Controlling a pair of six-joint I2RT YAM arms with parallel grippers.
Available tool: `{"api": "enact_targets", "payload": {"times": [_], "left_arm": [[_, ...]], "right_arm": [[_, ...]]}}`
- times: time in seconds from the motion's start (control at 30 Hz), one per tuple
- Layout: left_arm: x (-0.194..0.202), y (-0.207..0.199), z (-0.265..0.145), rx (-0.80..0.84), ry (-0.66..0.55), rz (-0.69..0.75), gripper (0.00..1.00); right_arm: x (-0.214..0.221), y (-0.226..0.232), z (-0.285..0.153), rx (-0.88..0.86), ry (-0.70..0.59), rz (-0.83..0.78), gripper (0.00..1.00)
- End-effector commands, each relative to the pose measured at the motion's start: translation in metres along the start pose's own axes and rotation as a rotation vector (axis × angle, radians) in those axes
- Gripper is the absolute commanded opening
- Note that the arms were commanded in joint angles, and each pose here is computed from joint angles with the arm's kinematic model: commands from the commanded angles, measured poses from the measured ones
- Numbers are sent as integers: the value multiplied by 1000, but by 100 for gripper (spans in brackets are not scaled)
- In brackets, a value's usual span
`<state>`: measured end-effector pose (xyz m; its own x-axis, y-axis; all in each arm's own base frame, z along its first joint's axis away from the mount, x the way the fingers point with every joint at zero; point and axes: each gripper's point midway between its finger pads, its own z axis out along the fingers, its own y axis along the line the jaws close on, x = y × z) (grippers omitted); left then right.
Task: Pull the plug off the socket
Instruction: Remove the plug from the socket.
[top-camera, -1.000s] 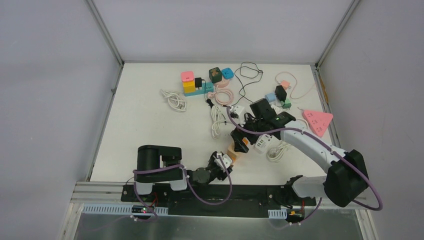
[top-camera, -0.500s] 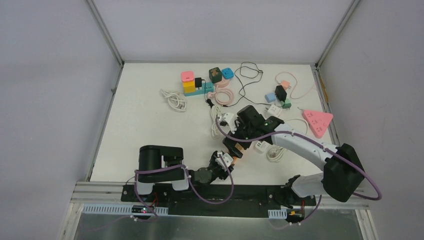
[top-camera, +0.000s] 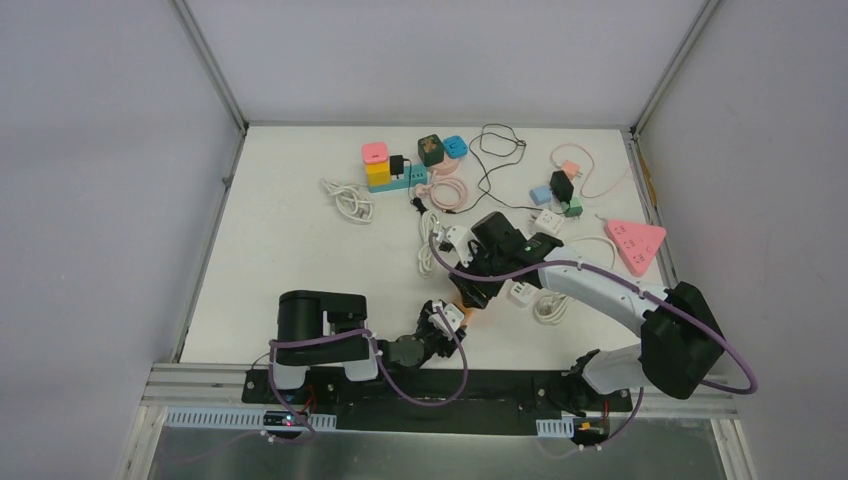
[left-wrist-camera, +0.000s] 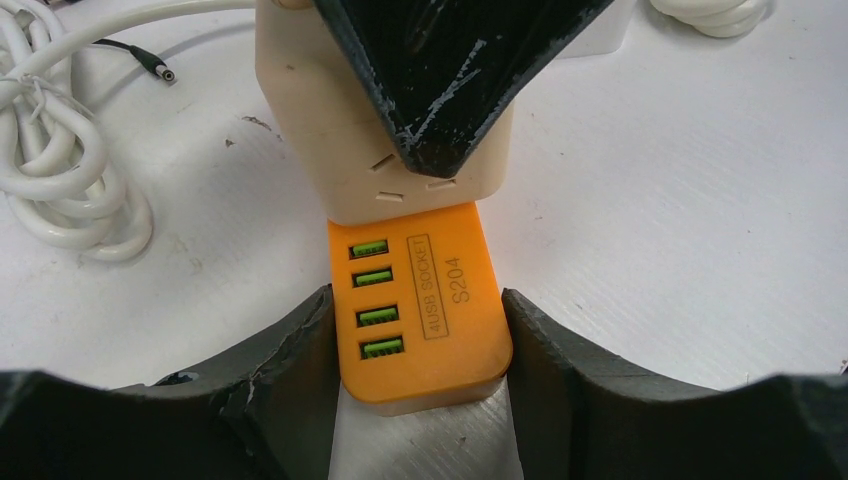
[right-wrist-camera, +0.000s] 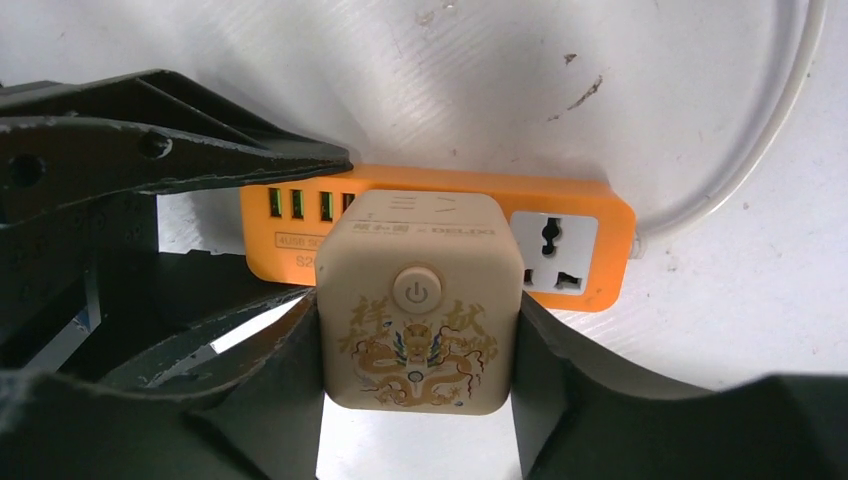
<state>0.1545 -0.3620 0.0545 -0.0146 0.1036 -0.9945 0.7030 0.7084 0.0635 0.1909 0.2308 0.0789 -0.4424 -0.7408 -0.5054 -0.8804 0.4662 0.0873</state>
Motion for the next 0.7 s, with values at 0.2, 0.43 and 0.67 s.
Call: {"api": "enact_targets", "payload": {"times": [0.2, 0.43, 0.67], "left_arm": [[-10, 8, 2, -70, -34, -47, 0], [-8, 15, -4, -86, -28, -42, 0], [-5, 7, -3, -36, -20, -18, 0]], "right_arm": [[-13, 16, 10, -14, -20, -32, 0], [-19, 24, 15, -41, 1, -25, 0], [-6, -4, 10, -75, 9, 109, 0]]}}
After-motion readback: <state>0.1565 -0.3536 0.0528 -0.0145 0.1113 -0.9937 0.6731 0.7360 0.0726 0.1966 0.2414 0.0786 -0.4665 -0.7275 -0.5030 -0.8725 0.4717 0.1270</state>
